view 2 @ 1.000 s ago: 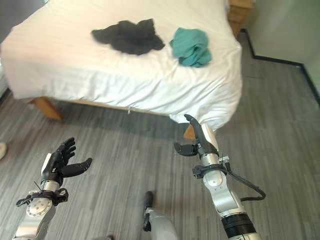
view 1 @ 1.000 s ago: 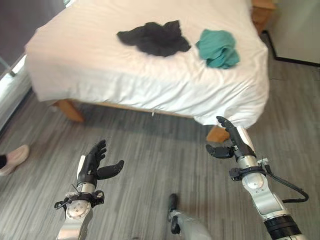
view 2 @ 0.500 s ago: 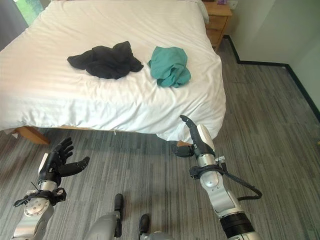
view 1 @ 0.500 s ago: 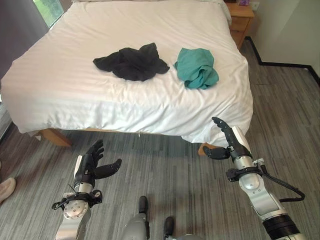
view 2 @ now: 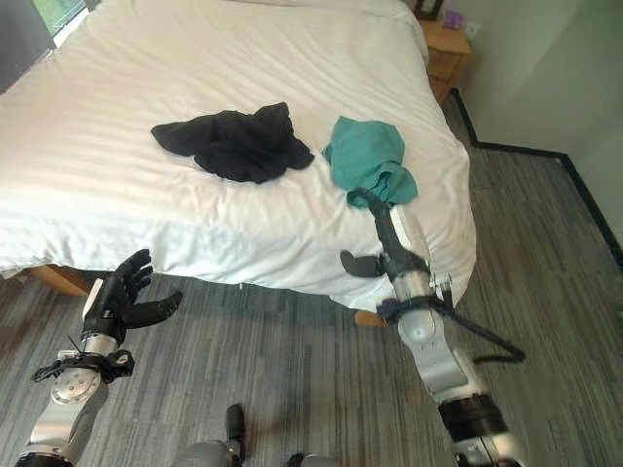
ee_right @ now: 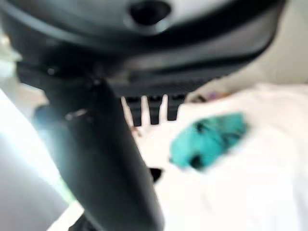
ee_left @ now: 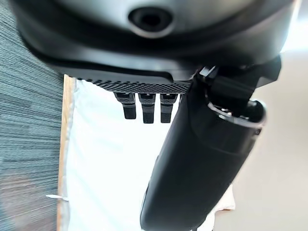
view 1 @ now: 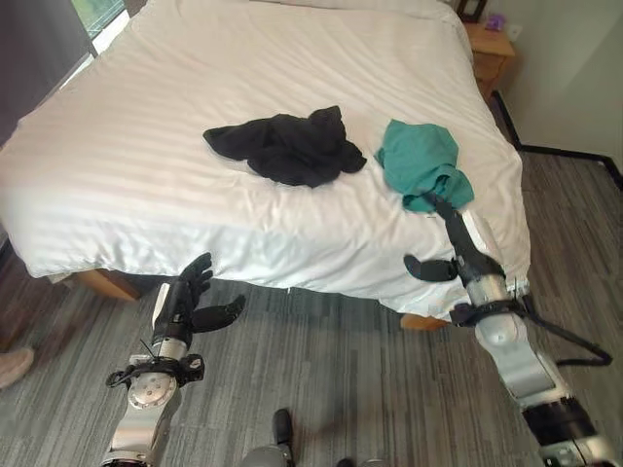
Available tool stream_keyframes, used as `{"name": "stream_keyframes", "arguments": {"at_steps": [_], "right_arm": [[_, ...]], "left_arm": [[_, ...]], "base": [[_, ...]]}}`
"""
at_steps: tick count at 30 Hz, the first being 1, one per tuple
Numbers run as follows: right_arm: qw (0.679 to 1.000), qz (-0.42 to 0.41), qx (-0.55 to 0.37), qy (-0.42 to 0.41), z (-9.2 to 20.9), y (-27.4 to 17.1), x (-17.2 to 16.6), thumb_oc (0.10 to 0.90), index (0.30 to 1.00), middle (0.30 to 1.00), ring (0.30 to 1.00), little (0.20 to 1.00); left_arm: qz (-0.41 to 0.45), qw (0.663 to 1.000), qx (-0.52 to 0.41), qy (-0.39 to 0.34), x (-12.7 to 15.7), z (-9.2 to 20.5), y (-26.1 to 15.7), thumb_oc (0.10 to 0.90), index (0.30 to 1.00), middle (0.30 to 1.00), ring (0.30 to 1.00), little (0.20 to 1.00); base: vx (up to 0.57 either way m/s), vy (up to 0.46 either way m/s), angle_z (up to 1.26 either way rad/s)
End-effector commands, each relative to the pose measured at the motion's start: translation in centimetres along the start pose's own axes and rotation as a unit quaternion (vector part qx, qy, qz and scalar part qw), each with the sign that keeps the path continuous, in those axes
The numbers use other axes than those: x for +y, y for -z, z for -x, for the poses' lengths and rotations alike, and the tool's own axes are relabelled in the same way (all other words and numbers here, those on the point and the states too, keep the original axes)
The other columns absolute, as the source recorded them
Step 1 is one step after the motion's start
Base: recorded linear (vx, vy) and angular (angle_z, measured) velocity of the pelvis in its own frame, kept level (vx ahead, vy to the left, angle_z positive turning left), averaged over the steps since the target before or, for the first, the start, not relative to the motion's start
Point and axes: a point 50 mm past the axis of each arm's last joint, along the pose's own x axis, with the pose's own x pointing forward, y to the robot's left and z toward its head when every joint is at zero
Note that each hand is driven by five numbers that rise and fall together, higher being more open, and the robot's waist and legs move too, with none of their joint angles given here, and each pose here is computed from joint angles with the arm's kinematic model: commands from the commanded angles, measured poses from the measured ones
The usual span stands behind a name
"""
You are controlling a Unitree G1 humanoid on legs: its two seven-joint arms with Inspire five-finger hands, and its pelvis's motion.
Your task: Pick up bed clothes into laundry basket.
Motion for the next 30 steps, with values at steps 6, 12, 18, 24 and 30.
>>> {"name": "stream_keyframes", "arguments": {"at_steps": [6,12,18,24,30], "right_arm": [[0.982,0.104,-0.073,0.142,-9.0,-5.1,-9.3,0.800,0.900,0.900,0.900,0.900],[0.977,0.139,-0.075,0.142,-10.6,-6.3,-9.8,0.800,0.900,0.900,0.900,0.900],[0.977,0.142,-0.080,0.134,-11.1,-7.1,-9.6,0.800,0.900,0.900,0.900,0.900],[0.980,0.181,-0.021,0.079,-10.4,-3.4,-8.2,0.800,0.900,0.900,0.900,0.900],[0.967,0.245,0.023,0.064,-11.0,-1.8,-8.8,0.800,0.900,0.900,0.900,0.900]], "left_arm": [[-0.012,0.996,-0.084,0.024,1.0,-1.1,-3.6,0.800,0.900,0.900,0.900,0.900],[0.003,0.995,-0.093,0.025,0.6,-1.1,-3.6,0.800,0.900,0.900,0.900,0.900],[0.008,0.996,-0.082,0.031,0.5,-0.9,-3.3,0.800,0.900,0.900,0.900,0.900],[0.009,0.998,-0.052,0.040,0.9,0.5,-1.8,0.800,0.900,0.900,0.900,0.900],[0.003,0.997,-0.049,0.056,0.7,0.6,-1.6,0.800,0.900,0.900,0.900,0.900]], "base": [[0.33,-0.080,0.24],[0.42,-0.055,0.76],[0.15,-0.127,0.15],[0.23,0.124,-0.08],[0.11,0.052,0.04]]}}
